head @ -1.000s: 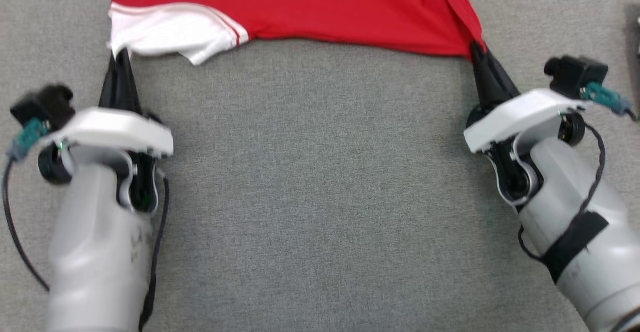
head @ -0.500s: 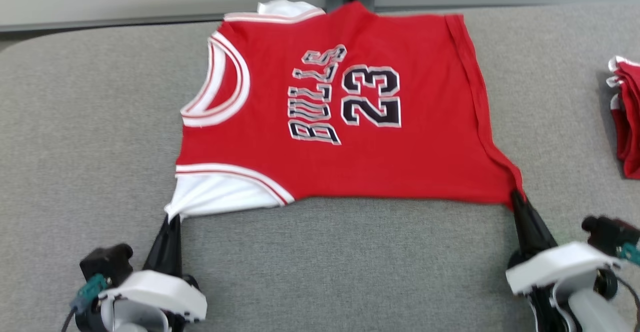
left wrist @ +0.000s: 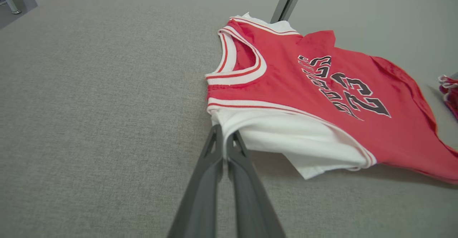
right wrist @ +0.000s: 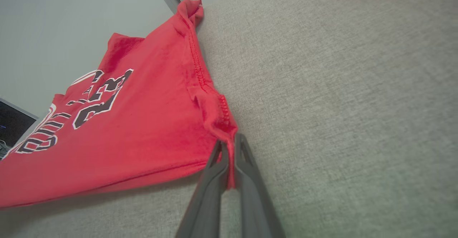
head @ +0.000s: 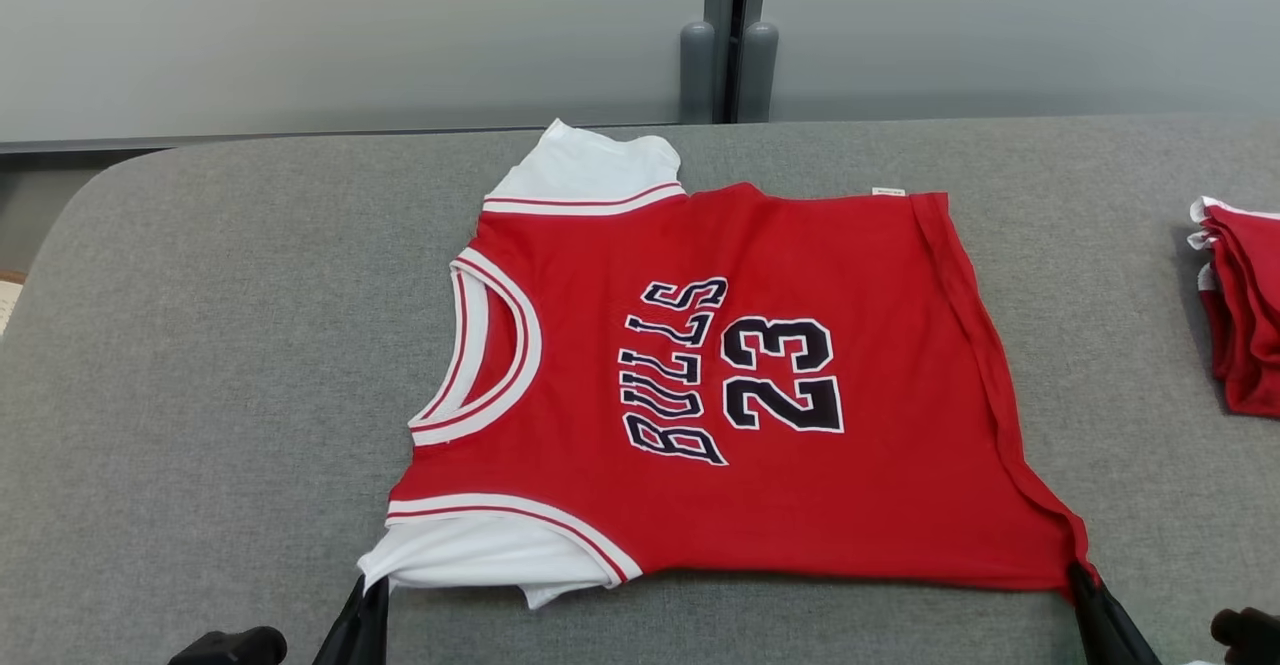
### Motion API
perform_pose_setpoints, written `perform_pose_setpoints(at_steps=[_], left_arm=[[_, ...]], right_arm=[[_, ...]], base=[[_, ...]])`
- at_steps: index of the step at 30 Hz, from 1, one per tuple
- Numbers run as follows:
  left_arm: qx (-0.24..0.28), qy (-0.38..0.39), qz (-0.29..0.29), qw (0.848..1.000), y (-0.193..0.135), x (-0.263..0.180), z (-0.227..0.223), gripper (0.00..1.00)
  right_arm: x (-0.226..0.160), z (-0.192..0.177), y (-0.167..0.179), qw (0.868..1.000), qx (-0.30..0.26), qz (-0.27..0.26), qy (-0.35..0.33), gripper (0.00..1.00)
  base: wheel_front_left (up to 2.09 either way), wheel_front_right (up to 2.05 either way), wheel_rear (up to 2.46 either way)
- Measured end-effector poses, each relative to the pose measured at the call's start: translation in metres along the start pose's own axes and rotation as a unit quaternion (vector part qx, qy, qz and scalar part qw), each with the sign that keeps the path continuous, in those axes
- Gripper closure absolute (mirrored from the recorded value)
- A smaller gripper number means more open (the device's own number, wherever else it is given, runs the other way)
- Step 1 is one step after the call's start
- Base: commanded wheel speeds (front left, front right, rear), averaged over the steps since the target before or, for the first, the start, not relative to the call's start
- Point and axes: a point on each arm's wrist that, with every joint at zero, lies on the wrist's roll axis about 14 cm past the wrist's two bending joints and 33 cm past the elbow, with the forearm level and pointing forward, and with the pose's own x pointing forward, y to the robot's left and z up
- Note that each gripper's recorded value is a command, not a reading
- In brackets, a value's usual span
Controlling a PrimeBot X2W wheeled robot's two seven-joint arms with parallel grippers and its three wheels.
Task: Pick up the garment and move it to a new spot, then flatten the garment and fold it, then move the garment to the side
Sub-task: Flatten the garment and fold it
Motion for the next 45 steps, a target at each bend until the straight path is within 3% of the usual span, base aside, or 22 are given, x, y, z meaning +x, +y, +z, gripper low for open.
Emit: perform_pose_setpoints(at_steps=[11,22,31,32,33,34,39,45], left_arm=[[0.013,0.028,-0.011,0.999,-0.012,0.000,0.001,1.00],[0.028,0.033,-0.044,0.998,-0.019,0.081,0.027,1.00],[0.023,0.066,-0.056,0.996,-0.025,0.130,0.012,1.00],[0.022,0.066,-0.057,0.996,-0.025,0.133,0.010,0.76],[0.023,0.065,-0.056,0.996,-0.025,0.137,0.009,0.04],[0.025,0.061,-0.057,0.996,-0.025,0.139,0.009,0.00],[0.020,0.001,-0.055,0.998,-0.027,0.145,0.022,0.00],[0.019,-0.135,-0.053,0.989,-0.034,0.137,0.065,0.00]], right_arm=[[0.000,-0.001,0.004,1.000,0.007,-0.010,0.027,1.00],[0.060,0.044,0.026,0.998,-0.032,0.021,0.043,1.00],[0.101,0.059,0.038,0.995,-0.073,0.046,0.041,1.00],[0.104,0.062,0.042,0.995,-0.078,0.053,0.033,0.71],[0.107,0.064,0.045,0.995,-0.082,0.058,0.026,0.51],[0.110,0.066,0.047,0.994,-0.085,0.063,0.021,0.00],[0.113,0.087,0.058,0.990,-0.104,0.086,-0.049,0.00],[0.099,0.118,0.069,0.975,-0.139,0.099,-0.140,0.00]], base=[[0.00,0.00,0.00],[0.00,0.00,0.00],[0.00,0.00,0.00],[0.00,0.00,0.00],[0.00,0.00,0.00],[0.00,0.00,0.00],[0.00,0.00,0.00],[0.00,0.00,0.00]])
